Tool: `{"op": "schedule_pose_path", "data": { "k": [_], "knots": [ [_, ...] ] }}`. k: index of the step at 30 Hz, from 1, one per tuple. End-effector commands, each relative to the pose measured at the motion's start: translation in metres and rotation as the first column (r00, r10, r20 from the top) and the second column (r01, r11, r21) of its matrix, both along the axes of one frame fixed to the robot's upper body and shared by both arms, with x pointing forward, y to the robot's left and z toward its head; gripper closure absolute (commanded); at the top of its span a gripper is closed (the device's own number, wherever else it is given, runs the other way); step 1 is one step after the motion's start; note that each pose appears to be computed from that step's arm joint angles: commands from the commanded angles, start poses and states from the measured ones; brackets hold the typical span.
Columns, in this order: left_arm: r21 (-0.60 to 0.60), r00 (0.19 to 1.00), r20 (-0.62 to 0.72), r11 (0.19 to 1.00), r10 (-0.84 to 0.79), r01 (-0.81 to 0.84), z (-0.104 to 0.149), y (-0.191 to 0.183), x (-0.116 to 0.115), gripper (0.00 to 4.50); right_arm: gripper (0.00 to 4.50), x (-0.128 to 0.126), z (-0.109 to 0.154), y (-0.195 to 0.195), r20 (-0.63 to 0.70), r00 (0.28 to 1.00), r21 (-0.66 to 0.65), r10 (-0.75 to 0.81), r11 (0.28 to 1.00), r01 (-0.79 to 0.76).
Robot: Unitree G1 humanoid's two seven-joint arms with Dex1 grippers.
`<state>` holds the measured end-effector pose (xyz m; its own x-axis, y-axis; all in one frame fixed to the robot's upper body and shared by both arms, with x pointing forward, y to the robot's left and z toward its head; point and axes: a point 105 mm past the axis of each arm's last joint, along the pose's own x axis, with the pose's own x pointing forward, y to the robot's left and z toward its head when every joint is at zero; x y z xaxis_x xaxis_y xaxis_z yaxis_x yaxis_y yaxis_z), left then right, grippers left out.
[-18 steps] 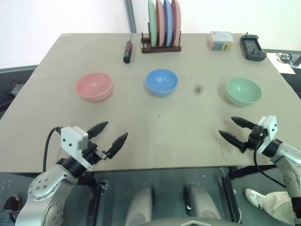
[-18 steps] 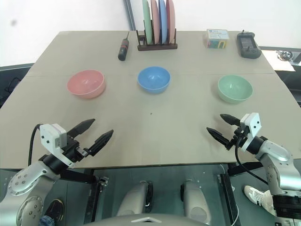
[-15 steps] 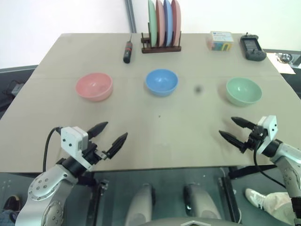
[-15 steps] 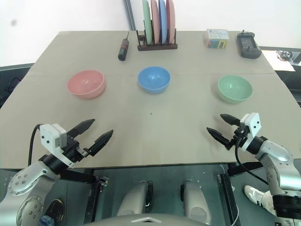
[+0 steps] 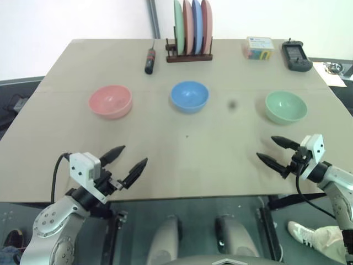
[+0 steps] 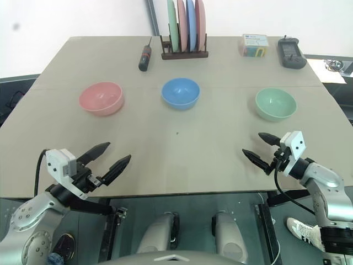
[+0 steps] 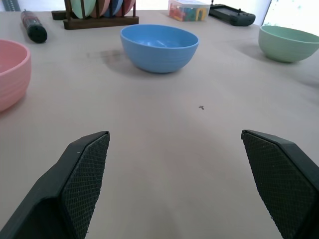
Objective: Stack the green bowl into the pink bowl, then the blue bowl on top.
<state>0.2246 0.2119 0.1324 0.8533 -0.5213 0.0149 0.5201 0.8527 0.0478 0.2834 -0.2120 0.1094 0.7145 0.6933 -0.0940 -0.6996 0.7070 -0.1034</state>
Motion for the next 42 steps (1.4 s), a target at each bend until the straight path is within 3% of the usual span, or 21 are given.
{"op": "schedule_pose_path", "data": {
  "k": [1,6,14,20,25,27,28,31,32,33,36,42],
  "knots": [
    [0.001,0.999,0.034,1.000,-0.025,0.025,0.004,-0.004,-0.002,0.00,0.03,0.000,0.007,-0.001,0.009,1.000,-0.053,0.008,0.999,-0.008],
    [-0.023,0.996,0.057,0.997,-0.076,0.077,0.009,-0.012,-0.003,0.00,0.03,0.018,0.030,0.002,0.086,0.996,-0.059,-0.040,0.997,0.045],
    [-0.103,0.967,0.130,0.967,-0.220,0.234,0.028,-0.029,-0.011,0.00,0.03,0.067,0.055,-0.007,0.146,0.985,-0.323,-0.091,0.937,0.134],
    [-0.110,0.960,0.143,0.960,-0.240,0.257,0.032,-0.034,-0.010,0.00,0.03,0.107,0.052,-0.023,0.076,0.979,-0.424,-0.188,0.883,0.203],
    [-0.112,0.956,0.152,0.957,-0.249,0.267,0.034,-0.041,-0.013,0.00,0.03,0.126,0.043,-0.033,-0.018,0.973,-0.470,-0.229,0.861,0.194],
    [-0.113,0.959,0.155,0.960,-0.239,0.257,0.034,-0.042,-0.016,0.00,0.88,0.130,0.043,-0.032,-0.032,0.976,-0.496,-0.214,0.851,0.171],
    [-0.114,0.960,0.155,0.961,-0.232,0.250,0.034,-0.042,-0.017,0.00,1.04,0.132,0.044,-0.032,-0.029,0.977,-0.506,-0.213,0.846,0.169],
    [-0.119,0.964,0.156,0.965,-0.216,0.235,0.034,-0.041,-0.020,0.00,2.34,0.136,0.046,-0.032,-0.028,0.979,-0.520,-0.201,0.839,0.158],
    [-0.120,0.965,0.156,0.965,-0.213,0.233,0.034,-0.042,-0.021,0.00,2.99,0.137,0.046,-0.032,-0.027,0.980,-0.522,-0.197,0.839,0.154],
    [-0.121,0.965,0.156,0.966,-0.211,0.230,0.034,-0.042,-0.021,0.00,3.12,0.137,0.046,-0.031,-0.027,0.981,-0.524,-0.192,0.839,0.149],
    [-0.123,0.966,0.156,0.966,-0.206,0.226,0.034,-0.042,-0.022,0.00,4.43,0.138,0.048,-0.028,-0.008,0.986,-0.538,-0.165,0.832,0.134],
    [-0.106,0.968,0.141,0.969,-0.207,0.222,0.032,-0.039,-0.020,0.00,4.43,0.130,0.060,0.001,0.057,0.998,-0.616,0.009,0.787,0.028]
  ]
}}
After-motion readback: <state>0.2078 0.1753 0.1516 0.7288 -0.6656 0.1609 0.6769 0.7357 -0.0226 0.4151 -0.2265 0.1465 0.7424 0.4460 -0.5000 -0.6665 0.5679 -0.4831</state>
